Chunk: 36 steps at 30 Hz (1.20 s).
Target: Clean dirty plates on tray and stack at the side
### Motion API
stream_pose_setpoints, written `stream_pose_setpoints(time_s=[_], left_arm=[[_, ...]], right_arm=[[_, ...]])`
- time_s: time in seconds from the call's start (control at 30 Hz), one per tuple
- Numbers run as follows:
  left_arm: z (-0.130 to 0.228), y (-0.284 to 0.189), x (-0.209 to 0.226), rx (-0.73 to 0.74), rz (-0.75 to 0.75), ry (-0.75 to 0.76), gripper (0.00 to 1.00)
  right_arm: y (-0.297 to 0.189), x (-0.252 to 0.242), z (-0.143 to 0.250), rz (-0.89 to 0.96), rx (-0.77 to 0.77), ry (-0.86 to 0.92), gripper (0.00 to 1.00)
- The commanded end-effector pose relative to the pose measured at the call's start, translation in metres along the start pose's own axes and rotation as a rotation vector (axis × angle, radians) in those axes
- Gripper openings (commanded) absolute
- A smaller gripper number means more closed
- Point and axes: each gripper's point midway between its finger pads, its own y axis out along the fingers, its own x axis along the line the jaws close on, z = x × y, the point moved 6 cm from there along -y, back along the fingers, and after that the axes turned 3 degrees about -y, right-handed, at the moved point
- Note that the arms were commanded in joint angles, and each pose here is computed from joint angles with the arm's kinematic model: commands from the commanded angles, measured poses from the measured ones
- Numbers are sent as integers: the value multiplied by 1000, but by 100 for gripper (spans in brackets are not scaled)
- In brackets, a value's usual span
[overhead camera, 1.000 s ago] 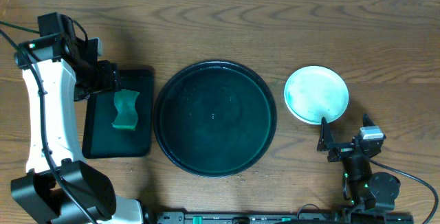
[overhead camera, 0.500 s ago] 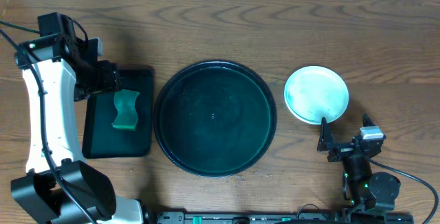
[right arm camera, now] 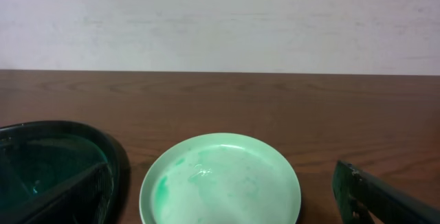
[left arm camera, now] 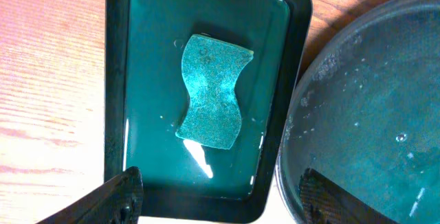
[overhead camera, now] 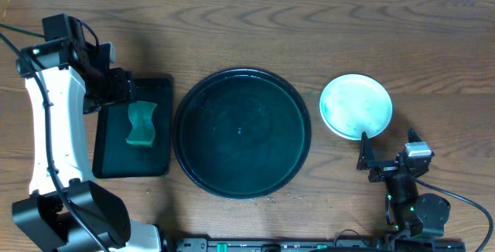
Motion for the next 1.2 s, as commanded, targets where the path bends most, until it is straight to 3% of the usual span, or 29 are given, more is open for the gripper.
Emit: stream_pose_setpoints(time_s=[0.0,0.13,0.37,0.53,0.67,0.87,1.17], left_arm=[[-1,-3,0,-8,8,5,84],[-2,-20,-5,-97,10,22,84],[2,-53,-39,-513,35,159,84],[36,-62,-58,-817,73,248,84],[75,-52,-61,-972,97,284,84],[123,-21,-53,-1104,104,295,84],[151,25,-45,-1181,96,293,84]], right_arm=[[0,2,0,-14,-4,11,99],[0,2,0,-14,-4,11,99],[0,2,0,-14,-4,11,99],[0,2,0,-14,-4,11,99],[0,2,0,-14,-4,11,99],[0,2,0,-14,-4,11,99],[0,2,0,-14,-4,11,99]])
